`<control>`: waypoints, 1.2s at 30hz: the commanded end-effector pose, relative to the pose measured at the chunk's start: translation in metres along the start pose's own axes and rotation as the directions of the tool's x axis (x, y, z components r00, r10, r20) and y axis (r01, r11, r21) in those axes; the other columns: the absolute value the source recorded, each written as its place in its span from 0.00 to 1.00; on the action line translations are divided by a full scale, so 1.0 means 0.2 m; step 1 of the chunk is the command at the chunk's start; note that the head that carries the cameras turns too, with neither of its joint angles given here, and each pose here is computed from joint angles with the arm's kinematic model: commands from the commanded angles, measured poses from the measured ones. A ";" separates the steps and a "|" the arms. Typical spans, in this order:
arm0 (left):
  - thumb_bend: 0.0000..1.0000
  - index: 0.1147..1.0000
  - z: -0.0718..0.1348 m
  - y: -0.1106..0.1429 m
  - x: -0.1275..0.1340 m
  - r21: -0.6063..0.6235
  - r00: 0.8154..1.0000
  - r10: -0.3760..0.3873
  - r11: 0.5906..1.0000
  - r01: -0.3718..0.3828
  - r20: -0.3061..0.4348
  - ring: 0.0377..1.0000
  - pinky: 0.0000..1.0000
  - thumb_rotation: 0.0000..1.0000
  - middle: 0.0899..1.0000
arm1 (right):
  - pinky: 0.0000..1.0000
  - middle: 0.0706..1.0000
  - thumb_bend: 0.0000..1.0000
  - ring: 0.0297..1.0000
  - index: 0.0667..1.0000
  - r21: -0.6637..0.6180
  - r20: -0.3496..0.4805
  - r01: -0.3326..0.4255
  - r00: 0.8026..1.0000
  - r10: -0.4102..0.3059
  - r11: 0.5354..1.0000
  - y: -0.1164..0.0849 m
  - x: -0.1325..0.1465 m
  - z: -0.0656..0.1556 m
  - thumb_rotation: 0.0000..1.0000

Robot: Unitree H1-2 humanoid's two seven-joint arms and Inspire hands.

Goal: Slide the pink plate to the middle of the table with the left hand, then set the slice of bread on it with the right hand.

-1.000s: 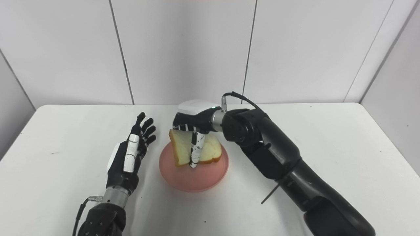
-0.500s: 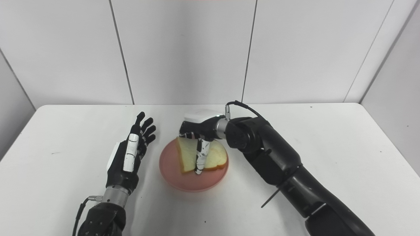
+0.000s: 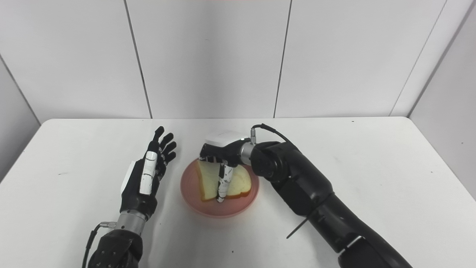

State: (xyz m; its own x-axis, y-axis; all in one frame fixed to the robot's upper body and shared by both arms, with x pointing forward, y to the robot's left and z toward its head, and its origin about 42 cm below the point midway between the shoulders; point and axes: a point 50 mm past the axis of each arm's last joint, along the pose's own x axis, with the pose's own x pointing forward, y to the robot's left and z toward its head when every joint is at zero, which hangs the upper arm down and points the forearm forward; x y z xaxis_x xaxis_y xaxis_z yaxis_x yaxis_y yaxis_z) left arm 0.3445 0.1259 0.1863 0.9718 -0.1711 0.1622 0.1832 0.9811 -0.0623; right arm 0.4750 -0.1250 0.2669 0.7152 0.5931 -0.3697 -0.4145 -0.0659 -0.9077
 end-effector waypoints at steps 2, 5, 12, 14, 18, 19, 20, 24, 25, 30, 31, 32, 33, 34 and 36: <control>0.78 0.96 0.12 -0.03 0.05 0.008 0.996 -0.015 1.000 0.014 0.092 0.94 0.93 0.98 0.95 | 0.48 0.48 0.52 0.41 0.46 -0.036 0.052 0.110 0.993 -0.108 0.993 -0.16 -0.02 0.04 0.00; 0.78 0.96 0.13 -0.03 0.05 0.012 0.996 -0.015 1.000 0.014 0.087 0.93 0.93 0.98 0.95 | 0.49 0.48 0.52 0.41 0.47 -0.032 0.057 0.123 0.991 -0.121 0.992 -0.17 -0.02 0.05 0.00; 0.76 0.95 0.14 -0.04 0.05 0.003 0.996 -0.005 1.000 0.005 0.086 0.93 0.92 0.97 0.94 | 0.52 0.48 0.52 0.41 0.47 -0.024 0.062 0.113 0.992 -0.111 0.993 -0.18 -0.02 0.06 0.00; 0.76 0.95 0.14 -0.04 0.05 0.002 0.996 -0.003 1.000 0.003 0.084 0.93 0.92 0.97 0.94 | 0.57 0.57 0.52 0.56 0.46 -0.033 0.052 0.103 0.994 -0.101 0.994 -0.19 -0.02 0.06 0.08; 0.76 0.95 0.14 -0.04 0.05 0.000 0.996 -0.009 1.000 0.009 0.086 0.93 0.92 0.97 0.94 | 0.63 0.67 0.76 0.65 0.67 -0.098 -0.015 0.067 0.998 -0.069 0.993 -0.20 -0.04 0.07 0.12; 0.76 0.96 0.14 -0.04 0.05 0.000 0.996 -0.013 1.000 0.013 0.088 0.93 0.93 0.97 0.95 | 0.67 0.70 0.80 0.68 0.71 -0.116 -0.035 0.055 0.998 -0.059 0.992 -0.20 -0.04 0.08 0.15; 0.76 0.96 0.15 -0.04 0.05 -0.001 0.996 -0.013 1.000 0.013 0.088 0.93 0.93 0.97 0.95 | 0.70 0.72 0.83 0.71 0.73 -0.140 -0.054 0.036 0.998 -0.044 0.990 -0.21 -0.06 0.08 0.18; 0.76 0.96 0.15 -0.03 0.05 0.000 0.996 -0.014 1.000 0.014 0.088 0.93 0.93 0.97 0.95 | 0.80 0.79 0.89 0.79 0.79 -0.179 -0.093 -0.022 0.996 0.005 0.984 -0.23 -0.09 0.09 0.25; 0.76 0.96 0.15 -0.03 0.05 0.001 0.996 -0.015 1.000 0.015 0.089 0.93 0.93 0.98 0.95 | 0.79 0.80 0.91 0.79 0.79 -0.179 -0.097 -0.030 0.995 0.013 0.983 -0.23 -0.09 0.09 0.25; 0.76 0.96 0.15 -0.03 0.04 -0.001 0.996 -0.011 1.000 0.012 0.090 0.93 0.93 0.97 0.94 | 0.81 0.82 0.95 0.81 0.81 -0.177 -0.122 -0.073 0.991 0.051 0.982 -0.23 -0.10 0.08 0.27; 0.76 0.96 0.15 -0.03 0.04 0.001 0.996 -0.015 1.000 0.015 0.090 0.93 0.93 0.97 0.94 | 0.81 0.82 0.95 0.81 0.81 -0.172 -0.122 -0.076 0.991 0.055 0.982 -0.23 -0.10 0.08 0.27; 0.76 0.96 0.15 -0.03 0.04 0.003 0.996 -0.018 1.000 0.018 0.090 0.93 0.93 0.98 0.95 | 0.80 0.82 0.96 0.81 0.81 -0.169 -0.124 -0.079 0.991 0.059 0.982 -0.23 -0.10 0.08 0.26; 0.76 0.96 0.15 -0.03 0.05 0.004 0.996 -0.021 1.000 0.020 0.089 0.93 0.93 0.98 0.95 | 0.79 0.83 0.97 0.81 0.81 -0.168 -0.126 -0.082 0.990 0.061 0.982 -0.23 -0.10 0.07 0.26; 0.76 0.96 0.15 -0.02 0.05 0.003 0.996 -0.023 1.000 0.022 0.090 0.93 0.93 0.98 0.95 | 0.79 0.83 0.97 0.81 0.82 -0.170 -0.129 -0.090 0.989 0.068 0.981 -0.23 -0.10 0.07 0.26; 0.77 0.96 0.15 -0.02 0.05 -0.002 0.996 -0.020 1.000 0.021 0.089 0.93 0.93 0.97 0.95 | 0.79 0.84 0.97 0.82 0.82 -0.182 -0.140 -0.103 0.987 0.078 0.978 -0.24 -0.11 0.07 0.27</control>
State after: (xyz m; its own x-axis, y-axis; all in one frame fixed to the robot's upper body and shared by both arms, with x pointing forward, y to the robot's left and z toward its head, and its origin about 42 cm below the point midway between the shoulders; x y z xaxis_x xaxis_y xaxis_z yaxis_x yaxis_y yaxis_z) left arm 0.3428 0.1256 0.1927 0.9720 -0.1721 0.1602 0.1846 0.9806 -0.0664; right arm 0.4654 -0.1266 0.2857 0.7080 0.4707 -0.5266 -0.4492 -0.2753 -0.8500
